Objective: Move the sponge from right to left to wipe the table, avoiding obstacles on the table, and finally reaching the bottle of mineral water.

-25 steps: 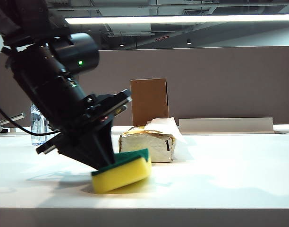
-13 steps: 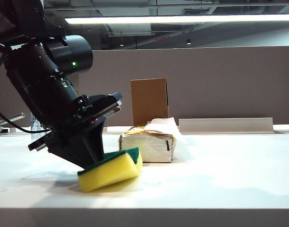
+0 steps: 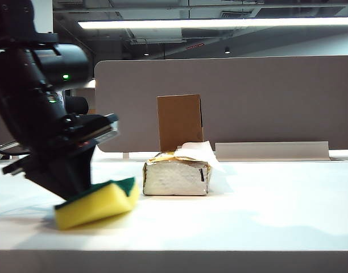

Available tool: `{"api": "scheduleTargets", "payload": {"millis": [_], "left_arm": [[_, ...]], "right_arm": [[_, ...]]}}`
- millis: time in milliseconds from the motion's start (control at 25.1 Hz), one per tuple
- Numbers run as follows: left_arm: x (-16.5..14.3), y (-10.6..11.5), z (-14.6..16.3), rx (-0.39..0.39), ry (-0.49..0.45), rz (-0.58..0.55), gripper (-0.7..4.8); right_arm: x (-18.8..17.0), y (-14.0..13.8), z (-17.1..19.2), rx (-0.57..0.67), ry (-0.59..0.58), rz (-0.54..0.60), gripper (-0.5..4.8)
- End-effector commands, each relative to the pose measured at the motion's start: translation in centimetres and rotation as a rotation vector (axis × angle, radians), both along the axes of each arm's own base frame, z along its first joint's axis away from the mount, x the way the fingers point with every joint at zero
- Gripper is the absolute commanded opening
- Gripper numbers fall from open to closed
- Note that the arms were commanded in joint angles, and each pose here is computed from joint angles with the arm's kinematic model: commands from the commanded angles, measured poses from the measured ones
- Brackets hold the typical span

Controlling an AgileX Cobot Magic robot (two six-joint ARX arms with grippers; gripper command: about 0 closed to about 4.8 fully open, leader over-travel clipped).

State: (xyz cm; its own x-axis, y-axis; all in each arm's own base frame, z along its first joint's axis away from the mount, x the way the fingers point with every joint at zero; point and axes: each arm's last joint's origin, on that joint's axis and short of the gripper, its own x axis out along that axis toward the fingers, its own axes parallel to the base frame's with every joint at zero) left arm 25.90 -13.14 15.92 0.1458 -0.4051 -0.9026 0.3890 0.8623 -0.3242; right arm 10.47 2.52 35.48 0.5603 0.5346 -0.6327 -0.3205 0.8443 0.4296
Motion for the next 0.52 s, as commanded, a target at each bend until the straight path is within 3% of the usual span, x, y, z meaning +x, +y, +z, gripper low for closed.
{"api": "scheduleTargets", "payload": {"millis": [40,279,518], "left_arm": [[-0.3,2.8,-0.1,0.15,0.031,0.051,-0.06],[-0.7,3.9,0.6,0.24,0.01,0.031,-0.06],[-0.8,4.0,0.6,0.248,0.02,0.02,-0.06]], "right_arm": [[0.0,0.0,0.2,0.002,-0.017,0.0,2.77],[0.0,0.0,0.2,0.002,-0.02,0.0,2.77],[0.1,0.0,0.3,0.004,-0.033,0.0,2.73]]}}
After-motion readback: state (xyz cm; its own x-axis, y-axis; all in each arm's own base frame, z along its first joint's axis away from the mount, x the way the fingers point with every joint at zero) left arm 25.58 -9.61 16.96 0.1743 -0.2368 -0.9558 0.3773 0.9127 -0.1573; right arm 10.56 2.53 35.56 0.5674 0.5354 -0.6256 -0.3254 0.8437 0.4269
